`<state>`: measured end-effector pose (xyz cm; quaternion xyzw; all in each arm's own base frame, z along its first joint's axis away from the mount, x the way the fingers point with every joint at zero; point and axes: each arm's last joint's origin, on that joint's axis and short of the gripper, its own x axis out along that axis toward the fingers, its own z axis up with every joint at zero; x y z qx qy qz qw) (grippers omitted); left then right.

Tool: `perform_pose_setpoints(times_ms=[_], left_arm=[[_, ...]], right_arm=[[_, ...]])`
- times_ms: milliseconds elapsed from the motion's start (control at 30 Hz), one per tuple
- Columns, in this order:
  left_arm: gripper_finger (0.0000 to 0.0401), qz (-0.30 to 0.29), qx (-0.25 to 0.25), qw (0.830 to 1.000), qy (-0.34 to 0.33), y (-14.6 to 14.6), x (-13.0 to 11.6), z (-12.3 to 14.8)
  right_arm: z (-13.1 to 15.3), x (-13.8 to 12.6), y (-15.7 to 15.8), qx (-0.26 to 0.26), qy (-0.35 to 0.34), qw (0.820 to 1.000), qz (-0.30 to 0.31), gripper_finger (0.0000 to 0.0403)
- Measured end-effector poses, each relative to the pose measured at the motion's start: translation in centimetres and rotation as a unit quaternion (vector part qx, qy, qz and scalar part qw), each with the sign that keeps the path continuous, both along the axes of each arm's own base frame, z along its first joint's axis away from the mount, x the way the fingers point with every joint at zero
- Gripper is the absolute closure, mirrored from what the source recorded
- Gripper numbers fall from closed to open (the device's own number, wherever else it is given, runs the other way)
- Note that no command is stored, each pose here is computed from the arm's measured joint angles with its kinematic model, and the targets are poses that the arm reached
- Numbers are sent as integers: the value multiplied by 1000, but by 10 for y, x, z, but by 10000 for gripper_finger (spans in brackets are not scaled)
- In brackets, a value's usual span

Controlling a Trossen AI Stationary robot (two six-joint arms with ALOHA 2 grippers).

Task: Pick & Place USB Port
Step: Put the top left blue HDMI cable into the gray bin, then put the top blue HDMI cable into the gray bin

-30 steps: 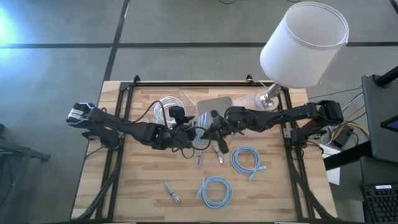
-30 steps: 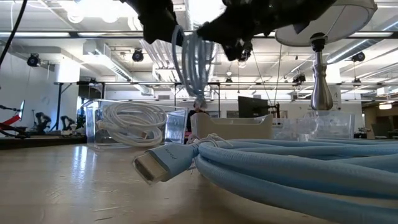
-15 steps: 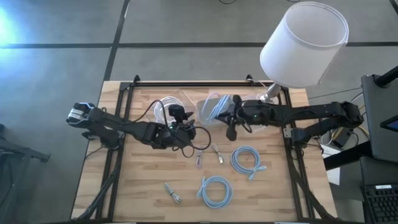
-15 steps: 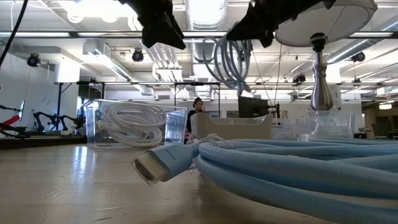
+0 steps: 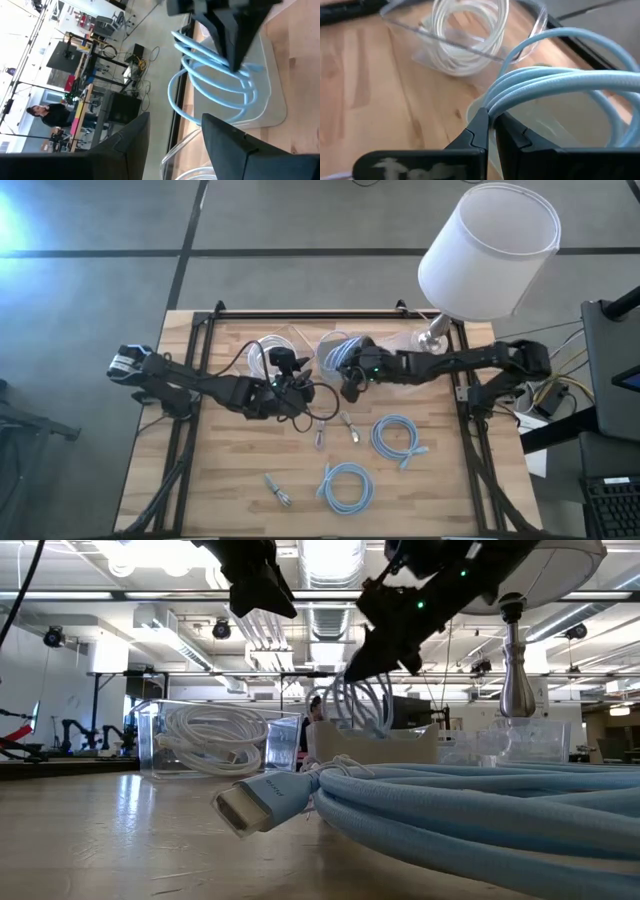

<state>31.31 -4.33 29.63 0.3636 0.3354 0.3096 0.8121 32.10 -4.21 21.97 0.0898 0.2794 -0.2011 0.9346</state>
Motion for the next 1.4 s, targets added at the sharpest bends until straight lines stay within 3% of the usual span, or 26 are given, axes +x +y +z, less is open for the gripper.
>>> perform_pose_setpoints(times_ms=[267, 467, 800, 1100, 1400], left_arm=[[217, 1, -1, 1000, 0, 0, 0, 0], [217, 1, -1, 1000, 2, 0, 0, -1], [217, 3, -1, 1000, 1, 1, 0, -1], [218, 38, -27, 999, -18, 3, -6, -4], [218, 38, -92, 995, -11, 6, -25, -1]], right_arm=[[-16, 20, -11, -46, 30, 996, -73, 389], [-25, 34, -12, -12, 62, 997, -34, 358], [-14, 45, -15, -28, 153, 988, -16, 286], [26, 25, -8, -30, 199, 979, -3, 245], [41, -13, 22, 2, 235, 970, 58, 247]])
